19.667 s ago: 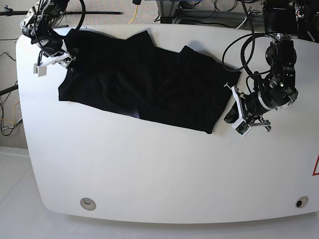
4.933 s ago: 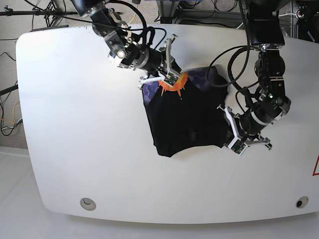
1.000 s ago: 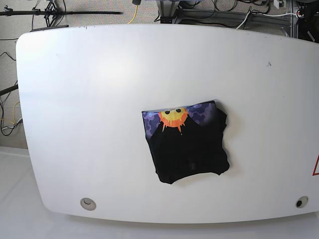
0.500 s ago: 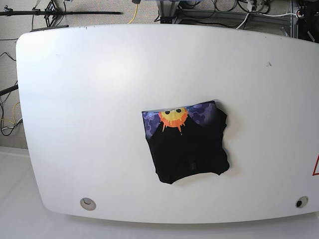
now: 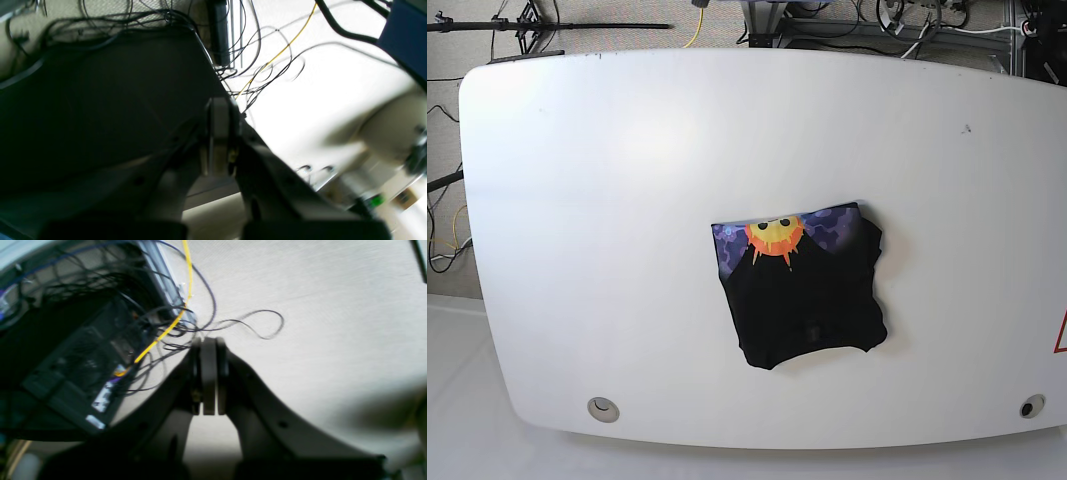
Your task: Fold the T-shirt properly
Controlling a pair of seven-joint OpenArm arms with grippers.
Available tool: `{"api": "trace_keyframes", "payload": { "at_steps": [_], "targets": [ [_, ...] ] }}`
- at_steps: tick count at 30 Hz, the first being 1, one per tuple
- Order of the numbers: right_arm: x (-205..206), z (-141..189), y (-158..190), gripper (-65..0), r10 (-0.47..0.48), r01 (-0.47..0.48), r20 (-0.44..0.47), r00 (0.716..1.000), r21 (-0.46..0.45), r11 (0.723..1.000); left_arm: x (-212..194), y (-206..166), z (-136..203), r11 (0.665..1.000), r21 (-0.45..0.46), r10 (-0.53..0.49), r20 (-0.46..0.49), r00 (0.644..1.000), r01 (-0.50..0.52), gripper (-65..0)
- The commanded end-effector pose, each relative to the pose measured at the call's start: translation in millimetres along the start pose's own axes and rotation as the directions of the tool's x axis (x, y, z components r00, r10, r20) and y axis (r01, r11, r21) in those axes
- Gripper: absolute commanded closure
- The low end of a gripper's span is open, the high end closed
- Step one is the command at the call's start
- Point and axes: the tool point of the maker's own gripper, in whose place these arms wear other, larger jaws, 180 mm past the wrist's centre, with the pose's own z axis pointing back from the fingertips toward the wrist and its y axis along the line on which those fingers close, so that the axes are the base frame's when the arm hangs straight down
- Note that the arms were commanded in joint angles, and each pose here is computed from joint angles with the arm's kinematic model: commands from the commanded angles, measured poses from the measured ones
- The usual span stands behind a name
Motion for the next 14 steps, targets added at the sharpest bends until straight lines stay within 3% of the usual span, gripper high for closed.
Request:
{"api": "trace_keyframes", "payload": {
  "at_steps": [1, 8, 14],
  "targets": [
    [1.2, -2.1, 3.5, 0.0, -0.002, 0.002, -0.002, 1.0, 0.018, 1.0, 5.7, -1.4, -1.5, 0.999, -0.012, -0.048, -0.021, 0.999, 0.048, 0.0],
    [4.8, -13.7, 36.6, 0.0, -0.022, 0.023, -0.012, 1.0, 0.104, 0.994, 15.9, -17.1, -9.7, 0.988, -0.062, -0.145, -0.067, 0.987, 0.141, 0.0],
    [6.6, -12.8, 31.6, 0.0, -0.021, 0.022, -0.012, 1.0, 0.1, 0.995, 17.7, -22.7, -15.3, 0.979, -0.062, -0.2, -0.099, 0.975, 0.194, 0.0]
  ]
}}
